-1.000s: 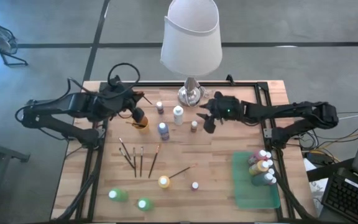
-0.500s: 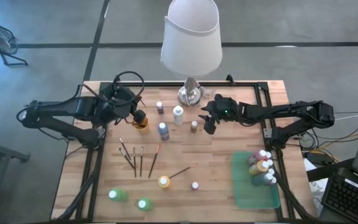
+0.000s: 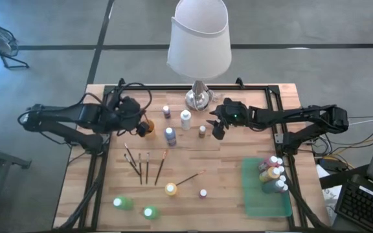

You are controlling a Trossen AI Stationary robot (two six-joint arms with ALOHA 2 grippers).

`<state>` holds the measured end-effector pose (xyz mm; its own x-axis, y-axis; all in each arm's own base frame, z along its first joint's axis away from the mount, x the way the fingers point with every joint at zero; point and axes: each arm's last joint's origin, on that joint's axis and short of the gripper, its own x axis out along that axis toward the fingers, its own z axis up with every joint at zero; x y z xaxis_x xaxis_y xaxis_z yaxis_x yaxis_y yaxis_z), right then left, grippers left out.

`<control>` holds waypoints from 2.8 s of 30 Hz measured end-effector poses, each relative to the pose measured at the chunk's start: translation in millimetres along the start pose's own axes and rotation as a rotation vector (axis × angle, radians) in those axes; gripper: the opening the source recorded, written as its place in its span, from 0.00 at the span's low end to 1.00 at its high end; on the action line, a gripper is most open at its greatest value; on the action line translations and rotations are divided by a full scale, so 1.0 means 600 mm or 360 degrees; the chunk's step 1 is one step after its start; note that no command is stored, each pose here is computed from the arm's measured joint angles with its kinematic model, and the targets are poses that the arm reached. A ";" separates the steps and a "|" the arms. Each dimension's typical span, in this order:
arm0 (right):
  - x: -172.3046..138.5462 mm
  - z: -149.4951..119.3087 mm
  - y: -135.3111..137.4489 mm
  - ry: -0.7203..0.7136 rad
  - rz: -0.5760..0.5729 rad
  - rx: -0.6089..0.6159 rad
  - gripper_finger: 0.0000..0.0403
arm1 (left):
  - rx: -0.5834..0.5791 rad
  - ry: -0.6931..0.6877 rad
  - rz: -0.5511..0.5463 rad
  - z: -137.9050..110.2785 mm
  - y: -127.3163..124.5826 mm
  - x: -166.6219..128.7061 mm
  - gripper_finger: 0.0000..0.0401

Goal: Pick & Place Paint Supplies
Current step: Put the gold paint brush into the yellow cup

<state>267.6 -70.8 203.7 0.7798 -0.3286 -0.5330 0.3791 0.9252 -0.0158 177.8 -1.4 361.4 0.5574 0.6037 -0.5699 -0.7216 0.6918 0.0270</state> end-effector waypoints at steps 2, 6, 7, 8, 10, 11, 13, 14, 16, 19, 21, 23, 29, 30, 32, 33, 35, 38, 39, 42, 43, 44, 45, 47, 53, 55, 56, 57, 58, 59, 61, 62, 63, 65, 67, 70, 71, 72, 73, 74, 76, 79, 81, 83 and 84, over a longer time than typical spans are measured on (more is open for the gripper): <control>0.000 0.000 0.000 0.0000 0.0000 0.0003 0.50 | 0.0007 -0.0006 -0.0003 -0.008 -0.004 0.002 0.03; 0.000 0.000 0.000 0.0001 0.0000 0.0005 0.49 | -0.0001 0.0029 0.0015 -0.030 -0.006 0.012 0.03; 0.000 0.000 0.000 0.0001 0.0000 0.0005 0.48 | -0.0008 0.0040 0.0024 -0.036 -0.006 0.016 0.03; 0.000 0.000 0.000 0.0001 0.0000 0.0006 0.47 | -0.0011 0.0051 0.0033 -0.042 -0.007 0.020 0.03; 0.000 -0.001 0.000 0.0004 0.0000 0.0005 0.46 | -0.0018 0.0074 0.0053 -0.054 -0.007 0.029 0.03; 0.000 -0.001 0.000 0.0004 0.0000 0.0006 0.45 | -0.0019 0.0083 0.0062 -0.060 -0.007 0.033 0.03; 0.000 -0.002 0.000 0.0005 0.0000 0.0006 0.43 | -0.0030 0.0091 0.0069 -0.071 -0.006 0.040 0.03; 0.000 -0.002 0.000 0.0006 0.0000 0.0006 0.43 | -0.0037 0.0093 0.0071 -0.077 -0.006 0.043 0.03; 0.000 -0.003 0.000 0.0010 -0.0001 0.0005 0.42 | -0.0048 0.0090 0.0067 -0.086 -0.007 0.050 0.03; 0.001 -0.004 0.000 0.0011 -0.0001 0.0006 0.40 | -0.0068 0.0082 0.0045 -0.098 -0.008 0.058 0.03; 0.001 -0.005 0.000 0.0013 -0.0001 0.0011 0.39 | -0.0080 0.0074 0.0035 -0.104 -0.009 0.064 0.04; 0.001 -0.005 0.000 0.0013 -0.0001 0.0011 0.38 | -0.0080 0.0075 0.0030 -0.112 -0.011 0.070 0.04; 0.001 -0.005 0.000 0.0014 -0.0001 0.0011 0.35 | -0.0080 0.0076 0.0030 -0.131 -0.013 0.085 0.04; 0.001 -0.005 0.000 0.0014 -0.0001 0.0011 0.35 | -0.0079 0.0078 0.0032 -0.134 -0.013 0.087 0.04; 0.001 -0.005 0.000 0.0014 -0.0001 0.0010 0.34 | -0.0087 0.0084 0.0038 -0.140 -0.013 0.090 0.04; 0.001 -0.005 0.000 0.0014 -0.0001 0.0010 0.33 | -0.0092 0.0089 0.0042 -0.142 -0.012 0.091 0.04; 0.001 -0.005 0.000 0.0014 -0.0001 0.0005 0.32 | -0.0101 0.0098 0.0050 -0.146 -0.012 0.094 0.04; 0.001 -0.006 0.000 0.0016 -0.0001 0.0004 0.30 | -0.0119 0.0099 0.0053 -0.150 -0.012 0.096 0.04; 0.001 -0.006 0.000 0.0017 -0.0001 0.0004 0.30 | -0.0120 0.0103 0.0055 -0.152 -0.011 0.097 0.04; 0.001 -0.006 0.000 0.0016 -0.0001 0.0004 0.27 | -0.0136 0.0100 0.0052 -0.158 -0.012 0.102 0.04; 0.001 -0.006 0.000 0.0016 -0.0001 0.0004 0.27 | -0.0139 0.0098 0.0050 -0.161 -0.013 0.104 0.04; 0.001 -0.006 0.000 0.0016 -0.0001 0.0004 0.26 | -0.0142 0.0097 0.0047 -0.164 -0.013 0.106 0.04; 0.001 -0.006 0.000 0.0016 -0.0001 0.0004 0.25 | -0.0147 0.0095 0.0041 -0.167 -0.014 0.109 0.04; 0.001 -0.006 0.000 0.0016 -0.0001 0.0004 0.23 | -0.0160 0.0082 0.0032 -0.170 -0.015 0.112 0.04; 0.001 -0.006 0.000 0.0016 -0.0001 -0.0050 0.17 | -0.0170 0.0067 0.0037 -0.175 -0.015 0.116 0.04; 0.001 -0.006 0.000 0.0016 -0.0001 -0.0057 0.16 | -0.0171 0.0067 0.0036 -0.175 -0.015 0.116 0.05; 0.001 -0.006 0.000 0.0016 -0.0001 -0.0056 0.15 | -0.0170 0.0069 0.0035 -0.175 -0.015 0.116 0.06; 0.001 -0.006 0.000 0.0016 -0.0001 -0.0055 0.14 | -0.0169 0.0070 0.0034 -0.176 -0.015 0.116 0.07; 0.001 -0.006 0.000 0.0016 -0.0001 -0.0055 0.13 | -0.0169 0.0072 0.0033 -0.176 -0.015 0.116 0.08; 0.001 -0.006 0.000 0.0016 -0.0001 -0.0055 0.13 | -0.0164 0.0088 0.0025 -0.177 -0.015 0.116 0.09; 0.001 -0.006 0.000 0.0016 -0.0001 -0.0058 0.12 | -0.0141 0.0123 0.0026 -0.181 -0.014 0.118 0.10; 0.001 -0.006 0.000 0.0016 -0.0001 -0.0060 0.11 | -0.0145 0.0119 0.0022 -0.181 -0.014 0.118 0.11; 0.001 -0.006 0.000 0.0016 -0.0001 -0.0060 0.11 | -0.0152 0.0113 0.0019 -0.179 -0.014 0.117 0.12; 0.001 -0.006 0.000 0.0016 -0.0001 -0.0061 0.11 | -0.0155 0.0122 0.0007 -0.179 -0.014 0.117 0.13; 0.001 -0.006 0.000 0.0016 -0.0001 -0.0061 0.11 | -0.0154 0.0132 -0.0002 -0.180 -0.015 0.117 0.15; 0.001 -0.006 0.000 0.0015 -0.0001 -0.0062 0.13 | -0.0158 0.0130 -0.0004 -0.179 -0.015 0.117 0.20; 0.001 -0.006 0.000 0.0015 -0.0001 -0.0061 0.14 | -0.0157 0.0131 -0.0004 -0.179 -0.015 0.117 0.22; 0.001 -0.006 0.000 0.0015 -0.0001 -0.0062 0.15 | -0.0157 0.0131 -0.0004 -0.179 -0.015 0.117 0.24; 0.001 -0.006 0.000 0.0015 -0.0001 -0.0062 0.16 | -0.0158 0.0129 -0.0004 -0.179 -0.015 0.117 0.26; 0.001 -0.006 0.000 0.0015 -0.0001 -0.0062 0.17 | -0.0160 0.0127 -0.0004 -0.179 -0.014 0.117 0.28; 0.001 -0.006 0.000 0.0015 -0.0001 -0.0062 0.18 | -0.0159 0.0119 -0.0008 -0.178 -0.013 0.115 0.32; 0.001 -0.006 0.000 0.0014 -0.0001 -0.0062 0.21 | -0.0137 0.0089 -0.0028 -0.167 -0.013 0.108 0.35; 0.001 -0.005 0.000 0.0012 -0.0001 -0.0062 0.23 | -0.0119 0.0055 -0.0054 -0.154 -0.013 0.100 0.36; 0.001 -0.004 0.000 0.0004 0.0000 -0.0061 0.25 | -0.0102 0.0011 -0.0083 -0.137 -0.014 0.089 0.37; 0.001 -0.004 0.000 0.0002 0.0000 -0.0061 0.25 | -0.0089 -0.0012 -0.0096 -0.128 -0.014 0.084 0.37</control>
<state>266.7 -70.5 201.3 0.7790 -0.3286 -0.5340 0.3600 0.9317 -0.0482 180.4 -7.3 269.4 0.6038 0.5647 -0.5627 -0.7082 0.7040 -0.0534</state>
